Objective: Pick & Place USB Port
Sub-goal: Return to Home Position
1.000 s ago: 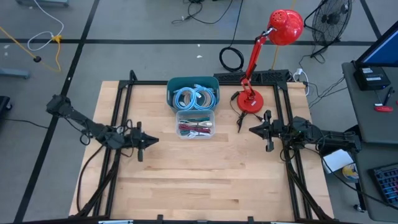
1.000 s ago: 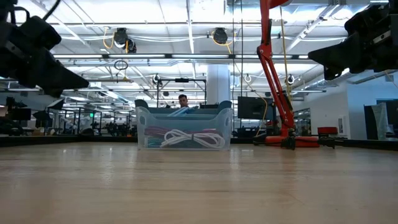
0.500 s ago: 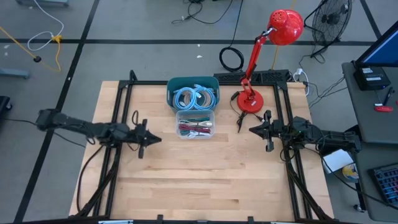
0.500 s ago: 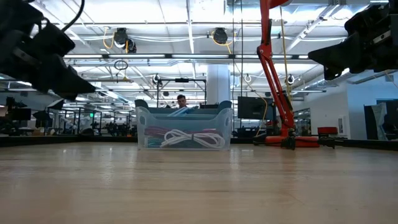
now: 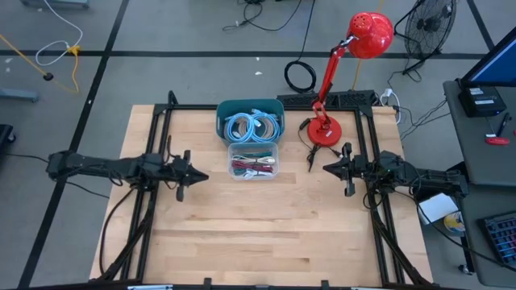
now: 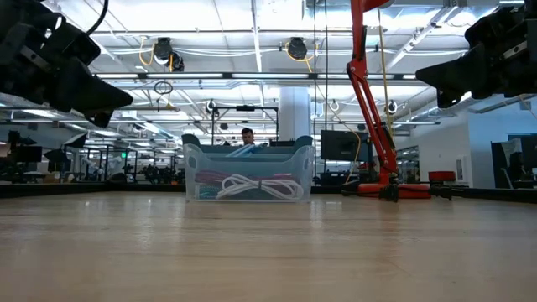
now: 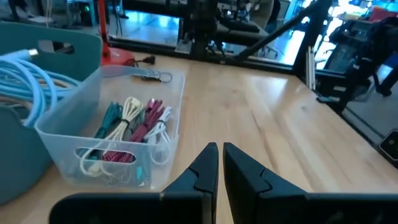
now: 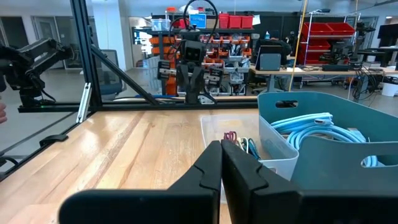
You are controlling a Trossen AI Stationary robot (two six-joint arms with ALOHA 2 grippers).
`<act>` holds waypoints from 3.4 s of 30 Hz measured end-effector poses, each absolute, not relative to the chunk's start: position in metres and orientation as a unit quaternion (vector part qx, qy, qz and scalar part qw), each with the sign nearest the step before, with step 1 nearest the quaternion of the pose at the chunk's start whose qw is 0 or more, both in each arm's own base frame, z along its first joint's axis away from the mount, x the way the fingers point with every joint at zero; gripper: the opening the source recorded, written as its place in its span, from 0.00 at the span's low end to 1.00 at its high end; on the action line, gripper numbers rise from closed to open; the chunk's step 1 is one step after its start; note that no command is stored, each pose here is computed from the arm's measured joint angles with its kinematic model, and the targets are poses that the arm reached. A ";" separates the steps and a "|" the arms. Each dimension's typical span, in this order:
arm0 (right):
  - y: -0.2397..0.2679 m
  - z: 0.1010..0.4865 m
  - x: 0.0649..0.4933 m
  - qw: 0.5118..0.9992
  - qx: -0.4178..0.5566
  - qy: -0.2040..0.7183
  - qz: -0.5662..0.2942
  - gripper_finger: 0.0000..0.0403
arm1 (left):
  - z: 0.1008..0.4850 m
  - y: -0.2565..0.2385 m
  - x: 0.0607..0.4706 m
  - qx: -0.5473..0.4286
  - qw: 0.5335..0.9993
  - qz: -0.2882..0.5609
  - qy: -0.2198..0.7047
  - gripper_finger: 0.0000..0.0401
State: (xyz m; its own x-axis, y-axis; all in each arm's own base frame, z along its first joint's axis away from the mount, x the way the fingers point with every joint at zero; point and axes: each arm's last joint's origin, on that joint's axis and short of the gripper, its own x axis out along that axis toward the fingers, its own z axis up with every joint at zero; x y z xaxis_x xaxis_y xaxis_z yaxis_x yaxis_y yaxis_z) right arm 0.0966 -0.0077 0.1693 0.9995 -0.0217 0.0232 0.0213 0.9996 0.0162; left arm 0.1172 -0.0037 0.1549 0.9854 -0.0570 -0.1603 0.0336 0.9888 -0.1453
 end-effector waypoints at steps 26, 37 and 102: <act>-0.008 0.169 0.097 1.000 0.008 -0.012 -0.012 0.00 | 0.161 -0.003 0.104 -0.005 0.999 -0.030 0.041 0.06; -0.008 0.170 0.097 1.000 0.008 -0.015 -0.012 0.00 | 0.161 -0.003 0.104 0.026 0.998 -0.030 0.041 0.06; -0.008 0.170 0.097 1.000 0.008 -0.016 -0.012 0.00 | 0.161 -0.003 0.104 0.010 0.999 -0.029 0.041 0.06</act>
State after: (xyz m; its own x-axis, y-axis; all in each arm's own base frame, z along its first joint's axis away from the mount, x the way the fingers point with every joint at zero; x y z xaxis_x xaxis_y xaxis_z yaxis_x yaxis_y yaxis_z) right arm 0.0966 -0.0079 0.1701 0.9992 -0.0251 0.0315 0.0246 0.9996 0.0156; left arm 0.1040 -0.0027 0.1612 0.9949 -0.0568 -0.0832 0.0584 0.9981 0.0176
